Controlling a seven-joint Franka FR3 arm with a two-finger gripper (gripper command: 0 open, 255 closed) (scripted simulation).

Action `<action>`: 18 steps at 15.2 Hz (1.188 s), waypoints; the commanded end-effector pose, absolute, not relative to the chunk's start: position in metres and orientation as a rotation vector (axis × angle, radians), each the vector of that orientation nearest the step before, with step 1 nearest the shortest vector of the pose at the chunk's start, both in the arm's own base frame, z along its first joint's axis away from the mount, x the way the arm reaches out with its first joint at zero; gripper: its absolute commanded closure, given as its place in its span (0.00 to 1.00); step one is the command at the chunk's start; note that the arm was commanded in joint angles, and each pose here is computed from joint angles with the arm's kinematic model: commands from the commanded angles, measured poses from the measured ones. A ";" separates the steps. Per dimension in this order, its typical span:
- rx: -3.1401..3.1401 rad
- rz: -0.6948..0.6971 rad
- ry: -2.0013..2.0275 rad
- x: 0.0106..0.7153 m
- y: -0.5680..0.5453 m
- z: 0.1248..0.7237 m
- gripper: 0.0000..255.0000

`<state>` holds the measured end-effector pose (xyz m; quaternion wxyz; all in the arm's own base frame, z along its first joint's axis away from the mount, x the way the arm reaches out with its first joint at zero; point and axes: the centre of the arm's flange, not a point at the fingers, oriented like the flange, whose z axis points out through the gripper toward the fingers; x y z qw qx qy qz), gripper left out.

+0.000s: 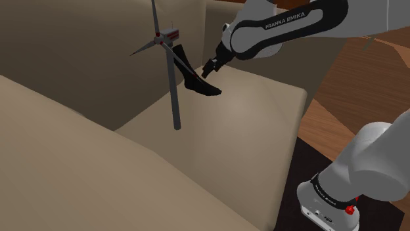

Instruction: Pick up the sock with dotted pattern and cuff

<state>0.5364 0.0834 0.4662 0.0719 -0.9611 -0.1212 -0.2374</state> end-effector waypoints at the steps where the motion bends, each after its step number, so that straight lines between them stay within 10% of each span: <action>1: -2.852 -0.761 -0.384 0.553 0.091 0.463 0.00; 16: -2.757 -0.873 -0.434 0.600 0.119 0.418 0.00; 17: -2.757 -0.873 -0.434 0.600 0.119 0.417 1.00; 18: -2.757 -0.873 -0.434 0.600 0.119 0.417 1.00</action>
